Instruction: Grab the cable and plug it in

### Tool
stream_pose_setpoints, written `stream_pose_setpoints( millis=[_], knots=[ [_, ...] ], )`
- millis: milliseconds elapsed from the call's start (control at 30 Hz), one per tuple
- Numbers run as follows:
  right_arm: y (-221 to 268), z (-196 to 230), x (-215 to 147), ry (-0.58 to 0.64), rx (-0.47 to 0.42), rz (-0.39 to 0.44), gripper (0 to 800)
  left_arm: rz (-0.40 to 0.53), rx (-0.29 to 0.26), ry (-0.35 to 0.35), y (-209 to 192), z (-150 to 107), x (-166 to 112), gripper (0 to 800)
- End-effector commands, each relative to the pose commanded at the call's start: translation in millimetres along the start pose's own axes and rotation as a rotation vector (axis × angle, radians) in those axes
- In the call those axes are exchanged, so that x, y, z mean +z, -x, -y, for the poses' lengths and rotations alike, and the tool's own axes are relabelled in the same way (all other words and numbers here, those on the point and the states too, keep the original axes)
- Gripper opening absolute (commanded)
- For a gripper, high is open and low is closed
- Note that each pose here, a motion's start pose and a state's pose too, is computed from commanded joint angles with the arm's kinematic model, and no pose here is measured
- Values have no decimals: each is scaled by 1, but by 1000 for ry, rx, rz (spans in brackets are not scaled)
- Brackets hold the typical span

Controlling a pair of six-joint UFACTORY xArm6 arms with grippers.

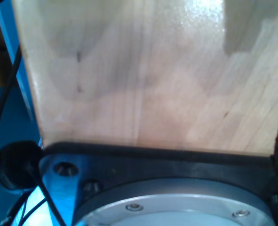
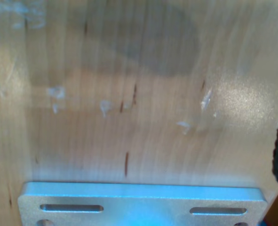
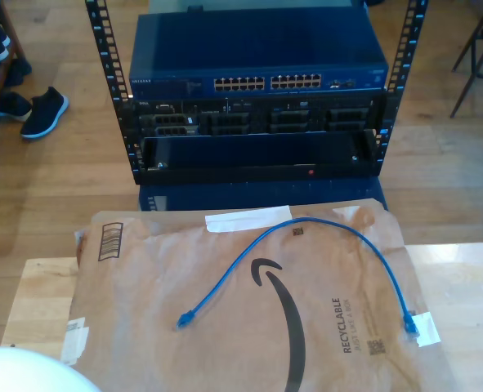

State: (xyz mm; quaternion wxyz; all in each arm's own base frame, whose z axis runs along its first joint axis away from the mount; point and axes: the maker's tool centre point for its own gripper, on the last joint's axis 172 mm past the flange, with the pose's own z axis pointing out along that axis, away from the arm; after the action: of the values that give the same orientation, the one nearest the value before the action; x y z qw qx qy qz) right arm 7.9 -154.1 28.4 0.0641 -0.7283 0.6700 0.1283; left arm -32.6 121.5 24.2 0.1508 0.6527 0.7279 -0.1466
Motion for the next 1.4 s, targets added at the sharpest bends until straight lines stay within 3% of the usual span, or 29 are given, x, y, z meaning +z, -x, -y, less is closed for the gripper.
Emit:
stream_pose_setpoints(
  millis=[267, 433, 533, 767, 900, 1000, 1200, 1400],
  knots=[
    [-5, -1, -8, 1, 3, -17, 796, 3, -11, -1, 1, 0, 1, 800],
    [-19, -2, -36, -3, 12, -96, 796, 4, -77, -16, 0, 4, -6, 800],
    [-19, -4, -60, 2, 17, -80, 796, 29, -88, -23, 4, 5, -13, 800],
    [-22, 23, -101, 33, 9, -93, 796, 41, -121, -49, 10, 3, -72, 800],
    [-23, 53, -114, 48, -6, -134, 796, 62, -117, -135, 23, -21, -97, 800],
    [-23, 81, -129, 55, -41, -179, 794, 11, -144, -173, 17, -42, -110, 800],
    [-17, 140, -165, 29, -53, -260, 796, -137, -131, -264, 28, -127, -128, 800],
    [36, 210, -158, 52, -93, -281, 796, -242, -196, -288, 58, -182, -128, 800]
  ],
)
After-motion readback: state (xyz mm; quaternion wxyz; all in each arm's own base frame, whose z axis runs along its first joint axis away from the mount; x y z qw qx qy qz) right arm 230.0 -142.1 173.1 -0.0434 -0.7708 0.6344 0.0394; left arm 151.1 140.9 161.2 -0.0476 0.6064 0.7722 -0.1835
